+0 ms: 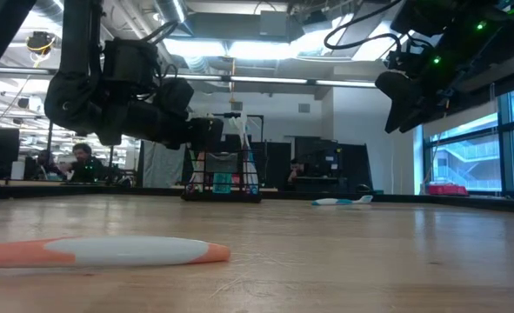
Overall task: Pick & Place toothbrushing station
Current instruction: Put the orange toothbrush into the black wire organizer
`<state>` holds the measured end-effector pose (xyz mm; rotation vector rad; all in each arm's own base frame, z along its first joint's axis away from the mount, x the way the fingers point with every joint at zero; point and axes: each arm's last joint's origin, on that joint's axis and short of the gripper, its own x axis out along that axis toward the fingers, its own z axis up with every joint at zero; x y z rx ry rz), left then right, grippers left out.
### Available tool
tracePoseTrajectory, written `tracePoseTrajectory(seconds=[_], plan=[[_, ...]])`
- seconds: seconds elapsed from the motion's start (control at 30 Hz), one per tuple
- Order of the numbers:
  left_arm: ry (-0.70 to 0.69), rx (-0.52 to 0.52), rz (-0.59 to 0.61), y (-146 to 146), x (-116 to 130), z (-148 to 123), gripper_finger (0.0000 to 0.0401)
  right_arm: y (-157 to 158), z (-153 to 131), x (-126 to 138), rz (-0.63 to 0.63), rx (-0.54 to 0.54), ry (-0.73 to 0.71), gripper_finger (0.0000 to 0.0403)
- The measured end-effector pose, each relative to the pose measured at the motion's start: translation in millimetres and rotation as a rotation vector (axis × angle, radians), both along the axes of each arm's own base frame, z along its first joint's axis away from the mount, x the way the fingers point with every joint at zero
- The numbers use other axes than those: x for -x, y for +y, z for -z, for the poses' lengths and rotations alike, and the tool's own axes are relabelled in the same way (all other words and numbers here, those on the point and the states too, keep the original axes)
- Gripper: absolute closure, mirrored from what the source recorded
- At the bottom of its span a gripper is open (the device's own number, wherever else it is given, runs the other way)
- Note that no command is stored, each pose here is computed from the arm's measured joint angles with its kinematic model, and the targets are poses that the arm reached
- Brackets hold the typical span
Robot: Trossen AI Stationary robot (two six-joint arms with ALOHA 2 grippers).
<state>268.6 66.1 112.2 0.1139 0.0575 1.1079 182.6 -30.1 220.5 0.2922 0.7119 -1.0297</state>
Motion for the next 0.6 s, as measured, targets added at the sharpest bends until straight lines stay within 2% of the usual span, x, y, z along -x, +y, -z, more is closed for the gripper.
tracePoseTrajectory(seconds=[0.3, 0.6], plan=[[0.039, -0.015, -0.091, -8.9, 1.0, 0.0, 0.0169, 0.0, 0.0, 0.0, 0.0, 0.0, 0.0, 0.0206], [0.016, -0.025, -0.04, -23.3, -1.5, -3.6, 0.0158, -0.1, 0.0, 0.0, 0.0, 0.0, 0.0, 0.0206]])
